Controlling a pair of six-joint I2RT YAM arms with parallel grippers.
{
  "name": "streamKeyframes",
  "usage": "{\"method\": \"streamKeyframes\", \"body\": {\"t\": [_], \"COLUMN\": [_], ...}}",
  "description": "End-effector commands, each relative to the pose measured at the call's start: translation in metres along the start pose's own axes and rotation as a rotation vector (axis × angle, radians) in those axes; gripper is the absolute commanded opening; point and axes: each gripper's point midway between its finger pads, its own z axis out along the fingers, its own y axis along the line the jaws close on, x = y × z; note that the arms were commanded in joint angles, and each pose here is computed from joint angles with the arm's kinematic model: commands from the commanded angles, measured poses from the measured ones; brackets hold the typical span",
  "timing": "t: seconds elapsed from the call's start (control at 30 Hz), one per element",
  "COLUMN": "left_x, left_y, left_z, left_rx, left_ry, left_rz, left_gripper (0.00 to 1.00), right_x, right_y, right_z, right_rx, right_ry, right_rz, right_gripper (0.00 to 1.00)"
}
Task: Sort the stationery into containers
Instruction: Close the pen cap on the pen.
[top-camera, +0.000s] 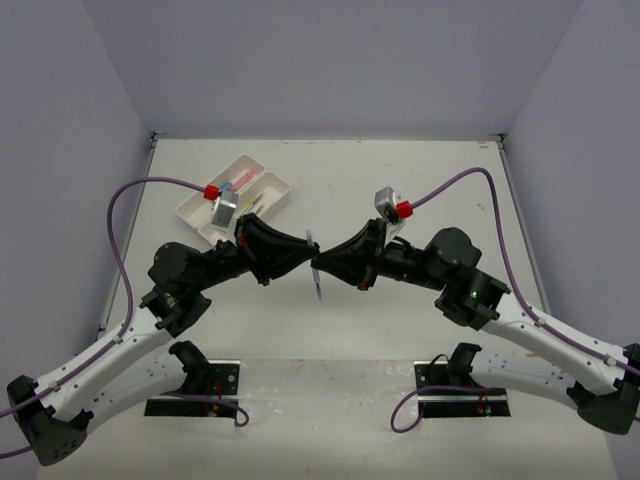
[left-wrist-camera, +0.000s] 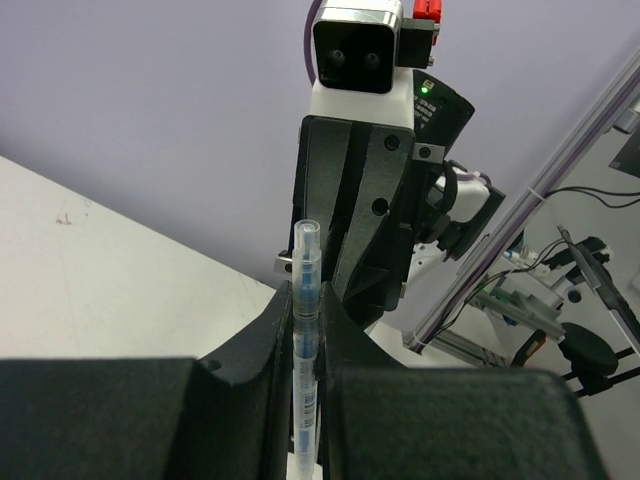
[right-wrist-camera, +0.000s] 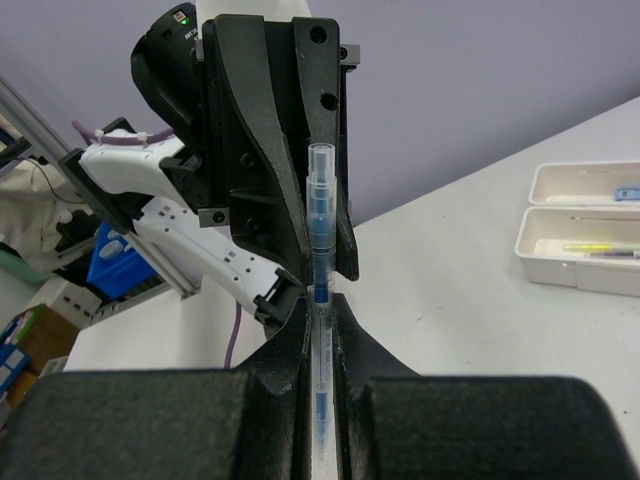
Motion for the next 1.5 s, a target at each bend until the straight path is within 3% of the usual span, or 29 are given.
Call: {"method": "streamKeyframes", "body": {"t": [0.0,0.13,0.23,0.33,0.4,0.47,0.53,0.63,0.73,0.8,1.3,1.47], "left_x": [-0.010,-0.017,-0.024,-0.025,-0.024,-0.024,-0.020,-0.016,-0.014,-0.014,-0.039,-0.038], "left_y": [-0.022,-0.027,-0.031,-0.032,-0.031,-0.028,-0.021,-0.014,-0.012,-0.010,-0.014,-0.010], "left_z": [-0.002,-0.006,-0.005,-0.004,-0.003,-0.002,-0.001,0.000,-0.001,-0.002,0.004,0.006], "left_rx": [0.093,0.094,0.094,0.096,0.093,0.079,0.050,0.027,0.016,0.000,-0.036,-0.049], "left_ry": [-0.020,-0.045,-0.049,-0.046,-0.043,-0.041,-0.027,-0.010,-0.001,0.004,-0.026,-0.024], "left_rz": [0.060,0.077,0.092,0.095,0.093,0.089,0.085,0.078,0.092,0.100,0.169,0.164], "left_gripper": [0.00,0.00,0.00,0.00,0.00,0.00,0.00,0.24,0.38,0.41,0.46,0.37], "right_x": [-0.030,-0.014,0.008,0.021,0.023,0.021,0.018,0.017,0.016,0.017,0.029,0.024], "right_y": [0.017,0.016,0.013,0.012,0.012,0.015,0.016,0.018,0.013,0.008,0.013,0.014], "right_z": [0.005,0.013,0.021,0.026,0.027,0.027,0.026,0.024,0.022,0.021,0.025,0.023], "right_rx": [-0.051,-0.081,-0.108,-0.137,-0.148,-0.161,-0.167,-0.170,-0.139,-0.113,-0.151,-0.146], "right_ry": [-0.076,-0.016,0.064,0.103,0.105,0.097,0.089,0.077,0.078,0.082,0.168,0.163], "right_rz": [-0.025,-0.010,0.018,0.044,0.047,0.037,0.029,0.017,-0.002,-0.006,0.010,-0.005], "right_gripper": [0.00,0.38,0.47,0.40,0.08,0.01,0.00,0.00,0.00,0.00,0.00,0.00]}}
